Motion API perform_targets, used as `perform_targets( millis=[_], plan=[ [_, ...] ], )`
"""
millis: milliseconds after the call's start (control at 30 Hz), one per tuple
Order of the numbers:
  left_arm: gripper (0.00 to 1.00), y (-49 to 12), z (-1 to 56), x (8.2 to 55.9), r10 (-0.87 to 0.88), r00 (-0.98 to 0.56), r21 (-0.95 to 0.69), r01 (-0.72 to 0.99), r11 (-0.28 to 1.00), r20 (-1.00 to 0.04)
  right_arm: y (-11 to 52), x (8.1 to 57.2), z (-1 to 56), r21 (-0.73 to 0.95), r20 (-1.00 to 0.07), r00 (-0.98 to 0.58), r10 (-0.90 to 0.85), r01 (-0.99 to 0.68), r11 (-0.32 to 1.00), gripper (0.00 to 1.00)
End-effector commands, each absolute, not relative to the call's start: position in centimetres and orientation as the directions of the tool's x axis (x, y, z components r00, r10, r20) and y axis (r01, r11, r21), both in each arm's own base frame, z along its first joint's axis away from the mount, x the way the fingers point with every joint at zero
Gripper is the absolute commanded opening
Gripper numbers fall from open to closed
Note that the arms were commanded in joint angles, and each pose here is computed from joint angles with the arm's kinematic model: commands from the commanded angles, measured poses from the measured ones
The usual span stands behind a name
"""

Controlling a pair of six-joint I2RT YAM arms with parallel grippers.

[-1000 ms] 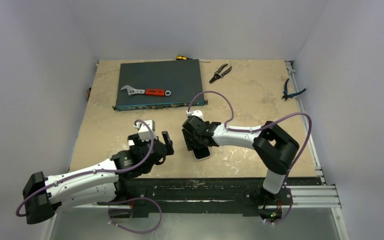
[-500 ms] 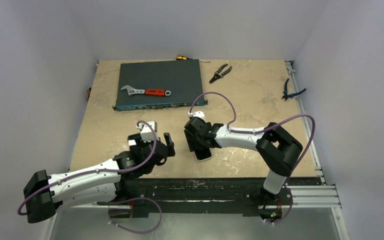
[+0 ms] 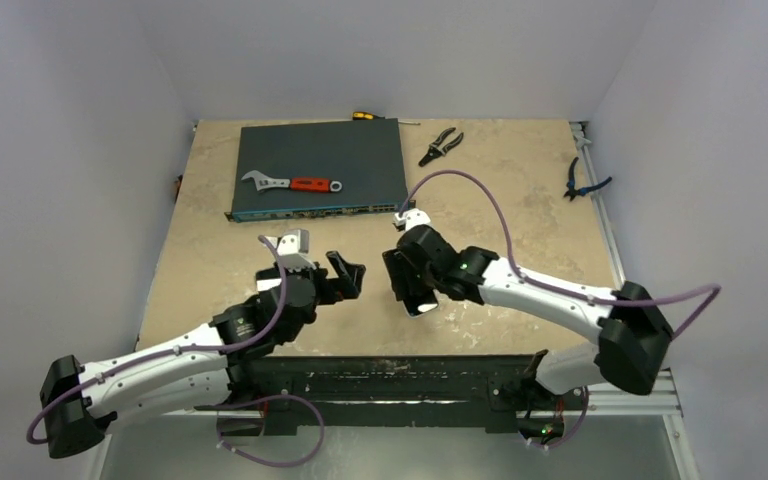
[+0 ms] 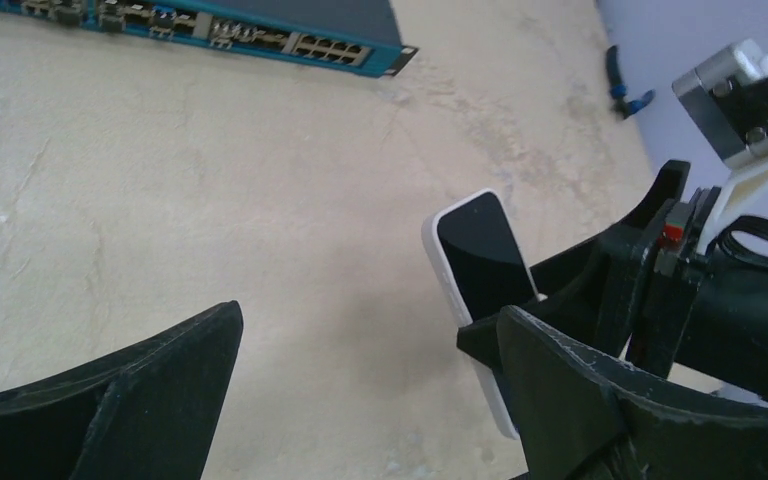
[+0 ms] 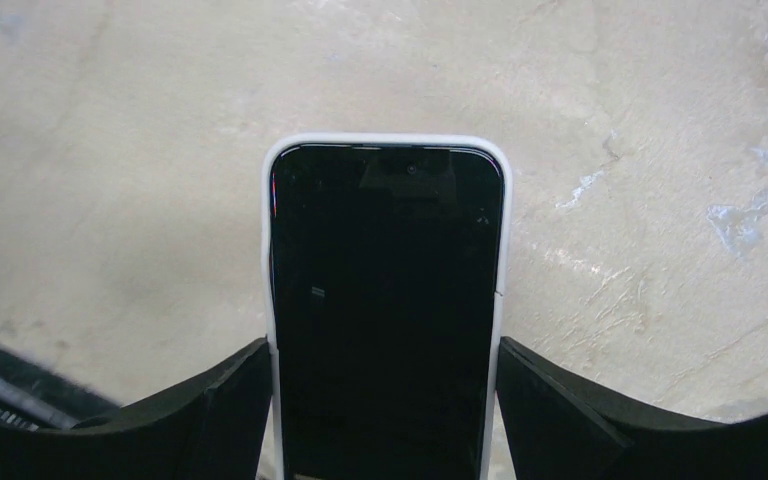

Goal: Take the phone out of the phone case
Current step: Pick up the phone at the center of the board.

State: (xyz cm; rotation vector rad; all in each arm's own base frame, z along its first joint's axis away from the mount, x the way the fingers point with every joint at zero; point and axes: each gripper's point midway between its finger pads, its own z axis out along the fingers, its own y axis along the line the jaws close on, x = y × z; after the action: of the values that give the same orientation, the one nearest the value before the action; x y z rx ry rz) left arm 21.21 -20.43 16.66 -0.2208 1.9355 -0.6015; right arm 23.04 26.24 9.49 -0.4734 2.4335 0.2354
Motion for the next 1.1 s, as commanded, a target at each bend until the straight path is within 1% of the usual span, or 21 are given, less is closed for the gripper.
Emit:
perform_targets(
  millis=[0, 100, 200, 333, 467, 600, 767, 1067],
  plan=[
    [1.0, -22.7, 23.8, 22.0, -0.503, -0.37, -0.611, 0.287, 0.738, -0.781, 26.9, 22.3, 14.6, 0.127, -0.734, -0.629, -0.257, -0.499, 0.857, 0.0],
    [1.0, -24.1, 26.7, 22.4, -0.528, -0.397, -0.66, 0.403, 0.634, -0.75, 26.7, 21.6, 17.5, 0.156, -0.792, -0.564, -0.232, -0.555, 0.817, 0.0],
    [1.0, -25.4, 28.6, 22.9, -0.554, -0.444, -0.709, 0.473, 0.522, -0.704, 26.2, 21.1, 20.1, 0.166, -0.84, -0.504, -0.2, -0.591, 0.79, 0.0],
    [1.0, -27.9, 29.5, 22.7, -0.54, -0.52, -0.744, 0.542, 0.39, -0.662, 25.9, 20.6, 22.2, 0.184, -0.877, -0.455, -0.154, -0.615, 0.767, 0.0],
    [0.97, -29.7, 30.3, 21.8, -0.522, -0.567, -0.754, 0.598, 0.272, -0.637, 25.8, 20.6, 23.0, 0.19, -0.89, -0.438, -0.131, -0.616, 0.764, 0.0],
    [0.95, -30.4, 29.8, 21.9, -0.513, -0.59, -0.766, 0.591, 0.252, -0.624, 26.0, 20.8, 23.4, 0.206, -0.897, -0.43, -0.103, -0.612, 0.763, 0.0],
    [0.9, -31.5, 28.4, 22.0, -0.479, -0.636, -0.787, 0.569, 0.239, -0.605, 26.8, 20.8, 24.1, 0.235, -0.904, -0.422, -0.068, -0.625, 0.745, 0.0],
    [0.79, -31.7, 25.7, 22.9, -0.439, -0.661, -0.793, 0.514, 0.326, -0.609, 27.4, 21.1, 25.3, 0.246, -0.911, -0.409, -0.049, -0.635, 0.732, 0.0]
  ],
)
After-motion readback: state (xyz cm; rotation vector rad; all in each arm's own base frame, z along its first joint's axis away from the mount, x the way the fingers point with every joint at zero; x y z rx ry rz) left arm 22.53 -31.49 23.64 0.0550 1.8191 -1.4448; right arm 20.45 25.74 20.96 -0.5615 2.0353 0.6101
